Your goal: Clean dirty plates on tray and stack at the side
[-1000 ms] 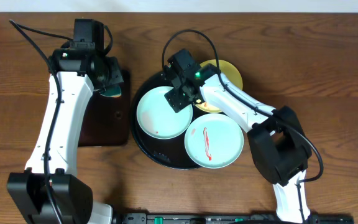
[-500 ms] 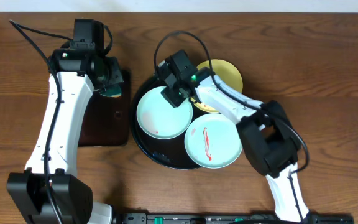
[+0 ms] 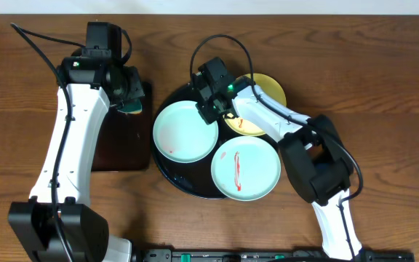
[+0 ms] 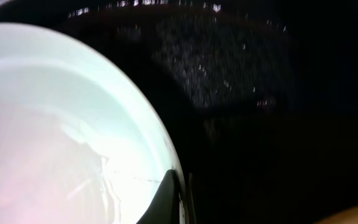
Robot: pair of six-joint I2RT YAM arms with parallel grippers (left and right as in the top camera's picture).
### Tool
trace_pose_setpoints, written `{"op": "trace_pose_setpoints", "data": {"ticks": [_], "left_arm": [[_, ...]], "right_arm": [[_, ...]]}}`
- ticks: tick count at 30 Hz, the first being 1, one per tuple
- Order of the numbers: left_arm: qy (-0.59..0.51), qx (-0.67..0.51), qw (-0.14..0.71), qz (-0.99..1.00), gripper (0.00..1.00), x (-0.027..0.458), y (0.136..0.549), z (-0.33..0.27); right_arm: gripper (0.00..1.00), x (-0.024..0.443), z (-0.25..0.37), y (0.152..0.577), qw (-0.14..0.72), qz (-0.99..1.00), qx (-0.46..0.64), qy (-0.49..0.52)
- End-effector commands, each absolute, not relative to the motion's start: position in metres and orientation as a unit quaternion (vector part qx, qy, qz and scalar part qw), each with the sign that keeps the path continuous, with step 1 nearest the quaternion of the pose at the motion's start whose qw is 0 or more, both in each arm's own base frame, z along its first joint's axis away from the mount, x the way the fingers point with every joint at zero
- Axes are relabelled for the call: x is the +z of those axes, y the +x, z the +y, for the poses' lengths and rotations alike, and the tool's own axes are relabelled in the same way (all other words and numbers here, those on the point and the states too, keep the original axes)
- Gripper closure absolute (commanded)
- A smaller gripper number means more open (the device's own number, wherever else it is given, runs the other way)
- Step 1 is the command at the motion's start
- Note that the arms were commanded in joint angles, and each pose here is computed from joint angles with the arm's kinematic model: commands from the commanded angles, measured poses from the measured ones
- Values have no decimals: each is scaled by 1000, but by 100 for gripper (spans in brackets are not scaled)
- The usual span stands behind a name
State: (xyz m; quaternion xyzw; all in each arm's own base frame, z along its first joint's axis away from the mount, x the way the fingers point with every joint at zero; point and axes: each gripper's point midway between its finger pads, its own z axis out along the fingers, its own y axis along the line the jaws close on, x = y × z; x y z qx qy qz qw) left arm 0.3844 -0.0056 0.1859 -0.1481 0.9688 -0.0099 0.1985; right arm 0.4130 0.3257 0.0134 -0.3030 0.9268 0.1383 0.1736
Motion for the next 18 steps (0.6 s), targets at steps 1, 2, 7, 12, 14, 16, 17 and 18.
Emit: {"op": "trace_pose_setpoints", "data": {"ticks": [1,2,7,12,14,16,17,18], "left_arm": [[-147,-3,196,969,92,184,383,-2],[-147,-3,196,969,93,184,383,-2],[-147,-4,196,969,93,184,383,-3],[-153,-26,187,970,93,180,381,-11],[-160,-40,178,970,92,176,378,-17],[-165,-46,167,971,93,169,374,-23],[-161,-46,161,973,93,165,371,-27],[-156,-46,157,974,93,161,369,-30]], "right_arm": [[99,69,320,421,211,939,140,-233],[99,78,313,420,214,944,130,-215],[99,87,274,412,201,972,54,-106],[99,63,257,401,166,985,14,-47],[99,55,260,397,158,987,12,-41],[99,46,265,392,150,988,9,-37],[99,41,267,390,145,989,7,-36],[99,39,269,389,144,989,7,-38]]}}
